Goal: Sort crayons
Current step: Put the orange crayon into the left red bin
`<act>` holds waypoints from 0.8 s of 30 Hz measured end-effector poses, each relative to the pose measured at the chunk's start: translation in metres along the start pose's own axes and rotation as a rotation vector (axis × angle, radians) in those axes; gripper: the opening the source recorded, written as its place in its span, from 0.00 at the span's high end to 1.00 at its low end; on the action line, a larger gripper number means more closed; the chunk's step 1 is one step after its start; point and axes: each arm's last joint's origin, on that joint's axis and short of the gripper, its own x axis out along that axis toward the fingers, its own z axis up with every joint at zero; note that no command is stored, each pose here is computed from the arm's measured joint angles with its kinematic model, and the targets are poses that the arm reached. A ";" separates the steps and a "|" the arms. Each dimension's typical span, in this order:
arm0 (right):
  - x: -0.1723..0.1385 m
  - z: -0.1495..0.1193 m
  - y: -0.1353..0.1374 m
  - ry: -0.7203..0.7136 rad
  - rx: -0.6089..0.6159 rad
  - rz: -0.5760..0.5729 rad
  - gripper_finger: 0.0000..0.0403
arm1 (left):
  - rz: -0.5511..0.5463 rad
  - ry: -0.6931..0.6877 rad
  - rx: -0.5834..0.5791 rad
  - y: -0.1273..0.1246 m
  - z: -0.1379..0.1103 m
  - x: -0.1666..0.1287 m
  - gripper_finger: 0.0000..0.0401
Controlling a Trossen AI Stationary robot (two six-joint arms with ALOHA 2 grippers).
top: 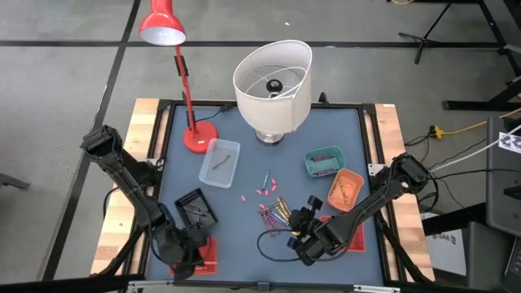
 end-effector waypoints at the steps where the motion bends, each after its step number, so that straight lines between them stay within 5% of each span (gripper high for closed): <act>1: 0.000 0.000 0.000 -0.002 -0.001 -0.003 0.75 | 0.018 0.018 -0.015 0.001 -0.005 -0.001 0.98; 10: 0.010 0.006 -0.005 0.007 0.020 -0.032 0.75 | 0.173 0.114 -0.062 0.010 -0.032 -0.007 0.98; 24: 0.042 0.031 -0.031 0.181 0.132 -0.013 0.75 | 0.200 0.122 -0.056 0.012 -0.033 -0.007 0.90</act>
